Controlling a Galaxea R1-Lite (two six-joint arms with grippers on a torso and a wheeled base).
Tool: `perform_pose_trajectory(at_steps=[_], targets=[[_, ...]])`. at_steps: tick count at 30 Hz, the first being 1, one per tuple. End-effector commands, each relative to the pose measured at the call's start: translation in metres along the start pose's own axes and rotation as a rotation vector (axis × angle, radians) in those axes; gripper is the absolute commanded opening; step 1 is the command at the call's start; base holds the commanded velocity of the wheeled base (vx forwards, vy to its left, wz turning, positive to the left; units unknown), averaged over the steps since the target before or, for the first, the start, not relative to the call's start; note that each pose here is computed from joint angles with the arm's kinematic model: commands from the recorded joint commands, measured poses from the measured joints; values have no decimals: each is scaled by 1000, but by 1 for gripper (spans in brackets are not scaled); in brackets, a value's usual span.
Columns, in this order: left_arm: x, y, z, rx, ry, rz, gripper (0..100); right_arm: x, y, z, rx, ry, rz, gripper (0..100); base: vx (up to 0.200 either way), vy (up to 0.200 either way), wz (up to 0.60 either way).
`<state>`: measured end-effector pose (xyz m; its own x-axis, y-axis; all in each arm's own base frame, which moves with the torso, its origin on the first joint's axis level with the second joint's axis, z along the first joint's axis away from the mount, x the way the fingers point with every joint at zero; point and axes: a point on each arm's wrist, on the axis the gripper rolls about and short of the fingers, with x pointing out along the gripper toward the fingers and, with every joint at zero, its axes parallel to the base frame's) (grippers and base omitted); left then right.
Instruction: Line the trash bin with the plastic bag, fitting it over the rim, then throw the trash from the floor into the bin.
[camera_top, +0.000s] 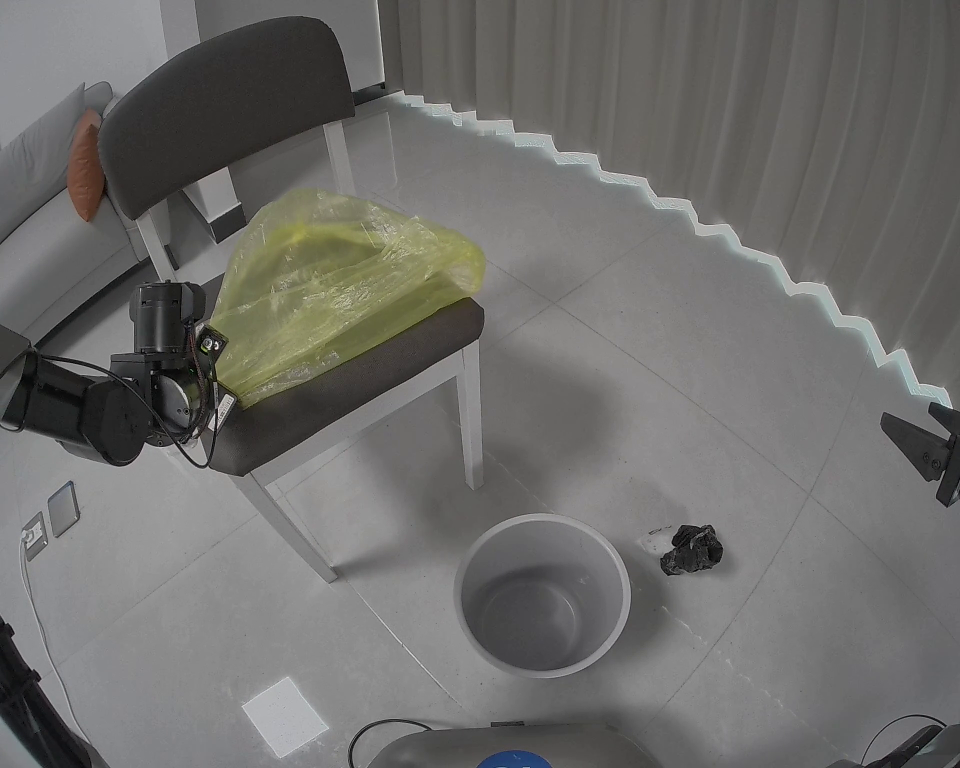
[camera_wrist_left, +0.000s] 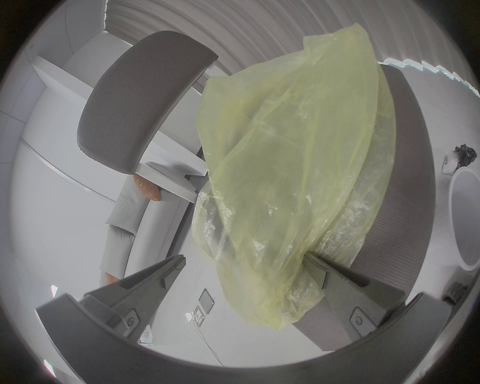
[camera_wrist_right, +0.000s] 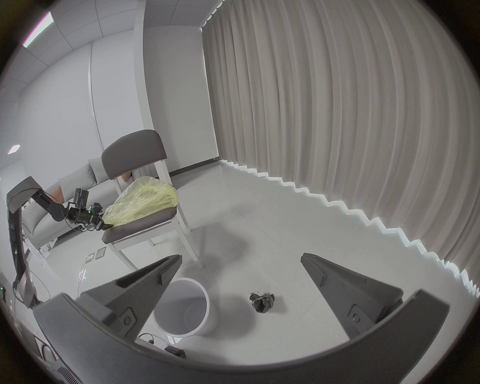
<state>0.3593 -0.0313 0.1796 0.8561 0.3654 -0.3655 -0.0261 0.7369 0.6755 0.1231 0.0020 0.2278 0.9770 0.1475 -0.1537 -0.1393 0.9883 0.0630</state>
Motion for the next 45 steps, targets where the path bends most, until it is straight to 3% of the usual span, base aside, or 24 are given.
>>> perform_pose_trajectory(at_steps=[1,10,28,29,45], targets=[[3,3,3,-3,6,24,100,1,-1,0,1,1,-7,100,0,0,0],[8,14,-2,-18,34,65,100,0,-3,0,5,1,9,100,0,0,0],[8,14,-3,-13,41,68,100,0,-3,0,5,3,13,100,0,0,0],[8,14,-3,-13,41,68,0,0,-3,0,5,3,13,100,0,0,0],[7,16,-2,-18,33,73,0,1,-3,-1,5,4,13,100,0,0,0]])
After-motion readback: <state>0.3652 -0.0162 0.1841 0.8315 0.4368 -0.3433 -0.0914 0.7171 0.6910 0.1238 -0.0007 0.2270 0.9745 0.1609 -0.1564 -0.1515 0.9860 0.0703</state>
